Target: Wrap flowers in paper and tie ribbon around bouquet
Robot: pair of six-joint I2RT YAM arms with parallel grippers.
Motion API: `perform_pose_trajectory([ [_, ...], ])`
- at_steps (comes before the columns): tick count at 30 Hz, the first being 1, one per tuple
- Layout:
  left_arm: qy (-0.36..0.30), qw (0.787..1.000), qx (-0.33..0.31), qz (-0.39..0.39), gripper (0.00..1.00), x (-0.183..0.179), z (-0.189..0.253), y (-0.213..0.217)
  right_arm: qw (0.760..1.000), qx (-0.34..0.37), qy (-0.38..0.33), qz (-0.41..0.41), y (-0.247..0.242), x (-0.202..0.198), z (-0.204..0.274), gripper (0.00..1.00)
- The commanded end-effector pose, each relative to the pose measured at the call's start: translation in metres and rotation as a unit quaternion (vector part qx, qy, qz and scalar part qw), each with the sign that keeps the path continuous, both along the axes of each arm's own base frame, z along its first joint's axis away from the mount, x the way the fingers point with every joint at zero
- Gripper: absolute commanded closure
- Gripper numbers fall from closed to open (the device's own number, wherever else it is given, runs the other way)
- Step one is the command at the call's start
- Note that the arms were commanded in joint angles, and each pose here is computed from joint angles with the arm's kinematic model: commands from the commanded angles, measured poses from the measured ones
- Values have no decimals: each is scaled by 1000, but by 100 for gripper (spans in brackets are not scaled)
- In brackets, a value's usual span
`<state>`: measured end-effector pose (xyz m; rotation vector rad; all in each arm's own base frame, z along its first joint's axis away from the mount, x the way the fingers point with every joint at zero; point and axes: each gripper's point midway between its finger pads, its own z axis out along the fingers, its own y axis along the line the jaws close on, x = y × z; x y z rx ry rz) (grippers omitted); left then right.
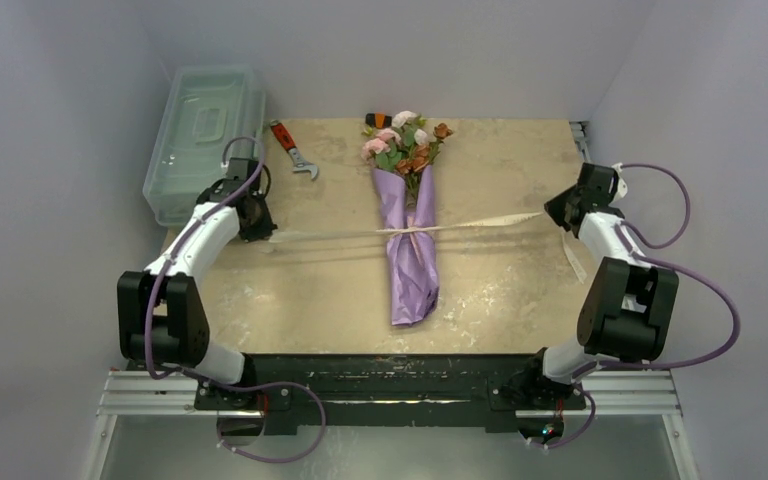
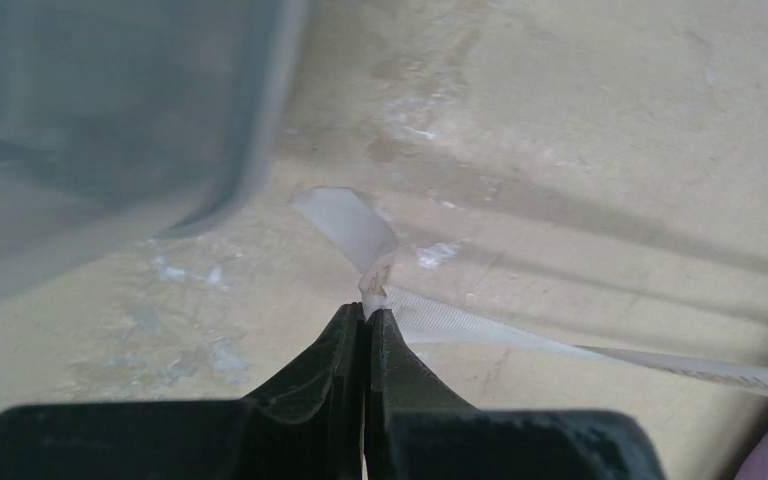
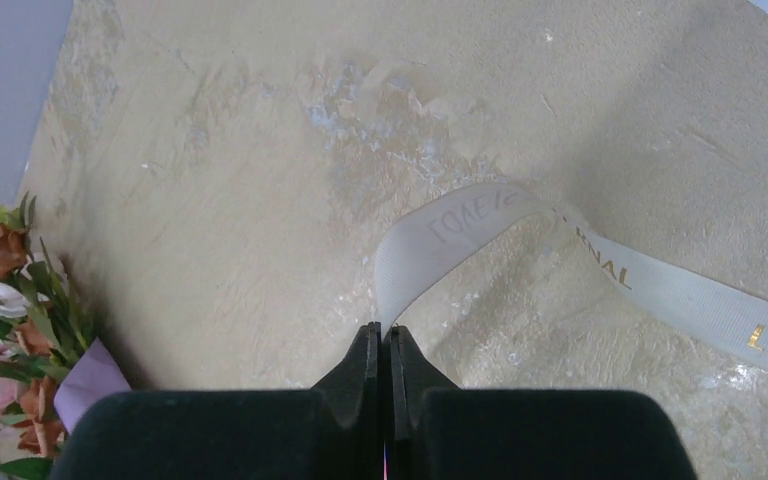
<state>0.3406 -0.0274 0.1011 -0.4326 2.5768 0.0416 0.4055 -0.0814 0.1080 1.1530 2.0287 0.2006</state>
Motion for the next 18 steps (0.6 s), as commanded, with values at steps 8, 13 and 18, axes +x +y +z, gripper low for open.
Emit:
perform_pose_trajectory([
  [8, -3, 992, 9, 124, 100, -37, 10, 88, 998, -28, -42, -34, -45, 8, 32, 100],
  [13, -1, 988, -4, 156, 100, -43, 5, 102, 997, -32, -40, -50, -61, 2, 32, 100],
  [18, 2, 986, -12, 164, 100, -48, 4, 103, 996, -34, -39, -70, -74, -9, 31, 100],
])
